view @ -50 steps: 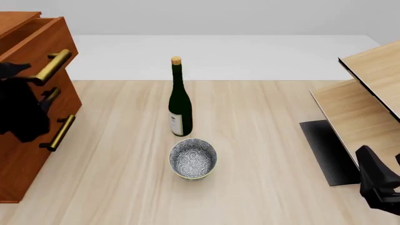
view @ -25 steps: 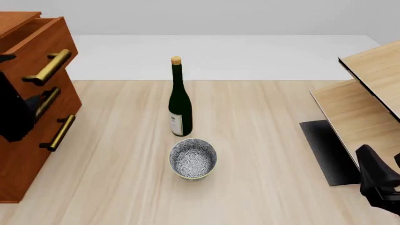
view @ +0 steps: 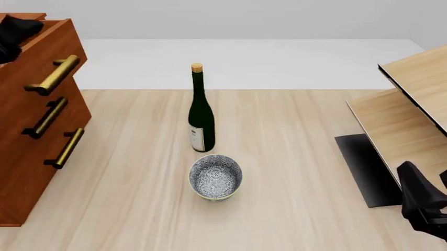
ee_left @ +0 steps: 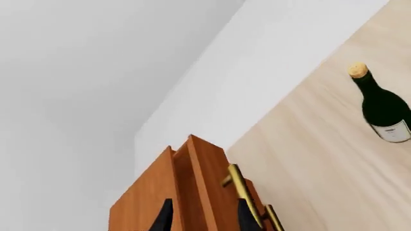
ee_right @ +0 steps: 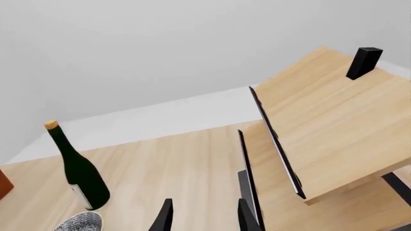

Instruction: Close the bottom drawer of the cabinet and open the top drawer.

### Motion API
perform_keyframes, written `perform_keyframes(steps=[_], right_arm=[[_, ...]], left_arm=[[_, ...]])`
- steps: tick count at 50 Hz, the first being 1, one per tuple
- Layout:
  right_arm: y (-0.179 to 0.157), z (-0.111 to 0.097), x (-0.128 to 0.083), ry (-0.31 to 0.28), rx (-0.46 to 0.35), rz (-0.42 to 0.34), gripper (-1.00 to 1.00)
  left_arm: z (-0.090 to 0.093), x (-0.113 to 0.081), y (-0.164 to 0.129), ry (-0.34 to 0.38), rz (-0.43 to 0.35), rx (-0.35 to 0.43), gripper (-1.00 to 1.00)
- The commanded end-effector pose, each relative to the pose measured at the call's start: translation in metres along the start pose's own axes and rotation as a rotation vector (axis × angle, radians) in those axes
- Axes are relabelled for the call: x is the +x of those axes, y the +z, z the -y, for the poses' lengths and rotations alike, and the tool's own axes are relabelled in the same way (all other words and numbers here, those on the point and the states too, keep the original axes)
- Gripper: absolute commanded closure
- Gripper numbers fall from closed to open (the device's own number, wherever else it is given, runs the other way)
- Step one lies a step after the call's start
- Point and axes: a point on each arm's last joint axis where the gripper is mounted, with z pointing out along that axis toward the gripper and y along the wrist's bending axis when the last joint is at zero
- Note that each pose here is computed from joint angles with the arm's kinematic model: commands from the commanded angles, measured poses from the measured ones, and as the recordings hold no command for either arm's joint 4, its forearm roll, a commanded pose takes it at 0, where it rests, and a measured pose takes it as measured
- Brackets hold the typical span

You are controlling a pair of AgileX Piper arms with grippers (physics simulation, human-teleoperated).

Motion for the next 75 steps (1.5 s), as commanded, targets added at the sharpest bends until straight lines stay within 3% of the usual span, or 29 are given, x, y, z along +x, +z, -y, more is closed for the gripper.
perform_keyframes(steps=[1,3,4,5,6,8,11,13,17,26,33,52,75], right_arm=[[-0.001,0.001,0.001,-0.011,0.005,0.001,-1.0],[-0.001,0.0,0.001,-0.014,0.004,0.003,-1.0],[-0.002,0.0,0.001,-0.017,0.003,0.002,-1.0],[-0.002,0.0,0.001,-0.018,0.002,0.002,-1.0],[-0.002,0.0,0.001,-0.021,0.0,0.002,-1.0],[-0.003,0.0,0.001,-0.025,-0.003,0.003,-1.0],[-0.003,0.0,0.001,-0.03,-0.007,0.002,-1.0],[-0.003,-0.001,0.0,-0.036,-0.012,0.002,-1.0],[-0.003,-0.001,0.001,-0.04,-0.015,0.002,-1.0],[-0.004,-0.001,0.0,-0.046,-0.021,0.002,-1.0],[-0.005,-0.001,0.0,-0.053,-0.024,0.002,-1.0],[-0.008,-0.002,0.001,-0.061,-0.037,0.001,-1.0],[-0.008,-0.002,0.001,-0.059,-0.035,0.001,-1.0]], left_arm=[[-0.021,-0.025,0.004,-0.221,-0.025,0.056,-1.0],[-0.022,-0.022,0.004,-0.232,-0.035,0.045,-1.0],[-0.022,-0.027,0.008,-0.29,-0.043,0.072,-1.0],[-0.023,-0.027,0.008,-0.302,-0.046,0.072,-1.0],[-0.021,-0.019,0.006,-0.261,-0.053,0.052,-1.0],[-0.021,-0.02,0.01,-0.334,-0.075,0.067,-1.0],[-0.021,-0.016,0.012,-0.345,-0.091,0.068,-1.0],[-0.022,-0.02,0.017,-0.415,-0.105,0.086,-1.0],[-0.026,-0.014,0.017,-0.453,-0.123,0.059,-1.0],[-0.008,0.004,0.032,-0.549,-0.19,0.087,-1.0],[-0.001,0.019,0.034,-0.562,-0.214,0.069,-1.0],[-0.01,0.034,0.015,-0.554,-0.251,0.002,-1.0],[0.012,0.053,0.035,-0.634,-0.305,0.035,-1.0]])
